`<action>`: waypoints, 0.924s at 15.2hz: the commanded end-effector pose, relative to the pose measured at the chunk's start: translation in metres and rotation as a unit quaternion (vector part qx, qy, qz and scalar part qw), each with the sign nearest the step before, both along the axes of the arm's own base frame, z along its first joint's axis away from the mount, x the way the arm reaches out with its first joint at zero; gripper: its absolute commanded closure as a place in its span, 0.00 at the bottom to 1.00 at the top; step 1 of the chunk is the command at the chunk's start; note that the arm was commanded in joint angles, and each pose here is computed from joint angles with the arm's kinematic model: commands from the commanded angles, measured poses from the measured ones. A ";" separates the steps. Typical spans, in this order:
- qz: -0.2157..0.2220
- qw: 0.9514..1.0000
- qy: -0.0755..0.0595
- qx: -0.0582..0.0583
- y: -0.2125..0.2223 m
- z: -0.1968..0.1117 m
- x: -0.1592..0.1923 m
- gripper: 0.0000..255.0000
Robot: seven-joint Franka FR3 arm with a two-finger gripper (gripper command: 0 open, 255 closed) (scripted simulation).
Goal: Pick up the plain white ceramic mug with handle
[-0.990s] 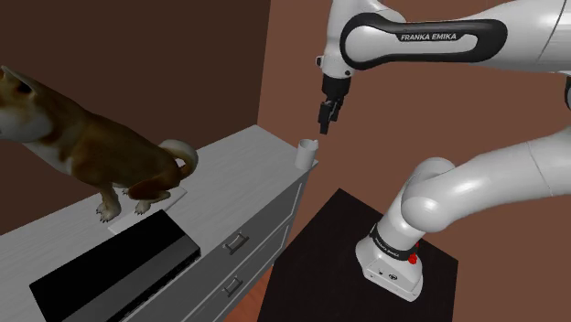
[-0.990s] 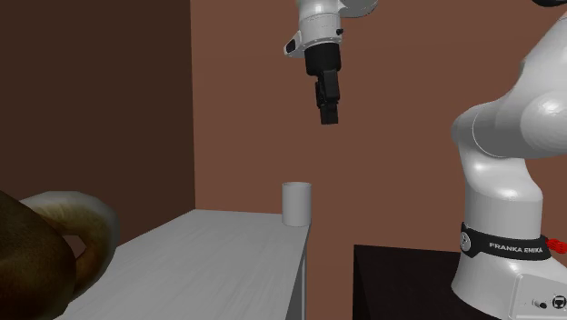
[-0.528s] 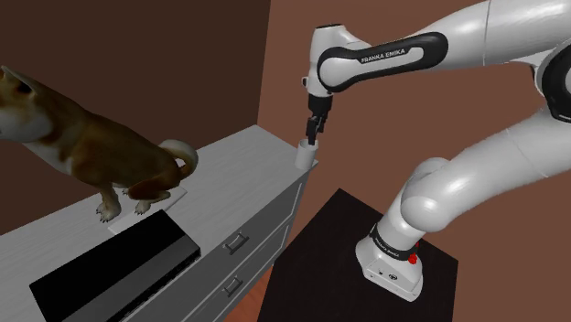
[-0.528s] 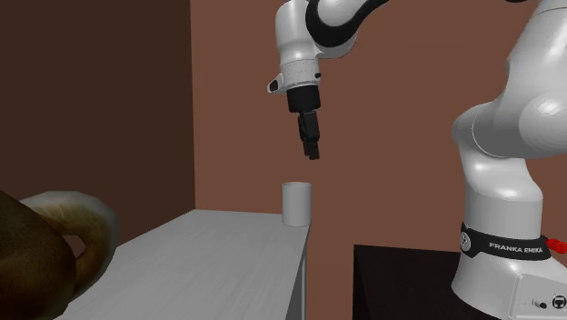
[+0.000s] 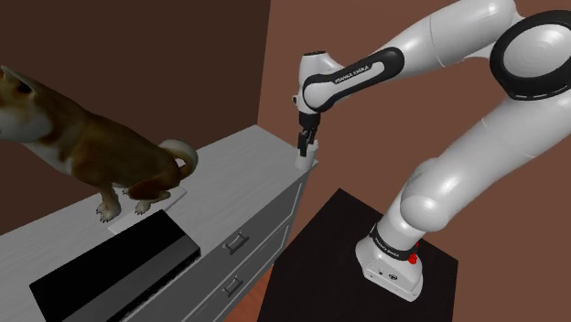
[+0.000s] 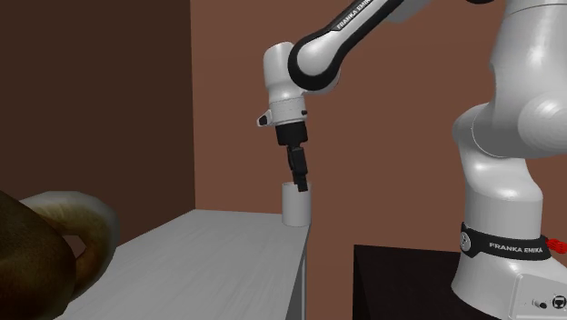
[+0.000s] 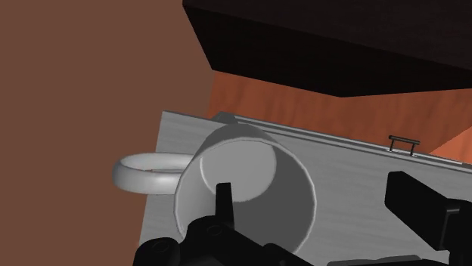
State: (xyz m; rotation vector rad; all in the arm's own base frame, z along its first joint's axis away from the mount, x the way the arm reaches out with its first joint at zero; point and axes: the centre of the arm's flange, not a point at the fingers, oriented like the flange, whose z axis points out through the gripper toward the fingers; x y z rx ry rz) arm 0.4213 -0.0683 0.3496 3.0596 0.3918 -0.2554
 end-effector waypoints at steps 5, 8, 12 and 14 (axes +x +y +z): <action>0.000 1.000 0.000 0.000 0.000 -0.031 0.001 0.00; 0.000 1.000 0.000 0.000 0.000 -0.031 0.000 1.00; 0.000 1.000 0.000 0.000 0.000 -0.031 0.000 1.00; 0.000 1.000 0.000 0.000 0.000 -0.031 0.000 1.00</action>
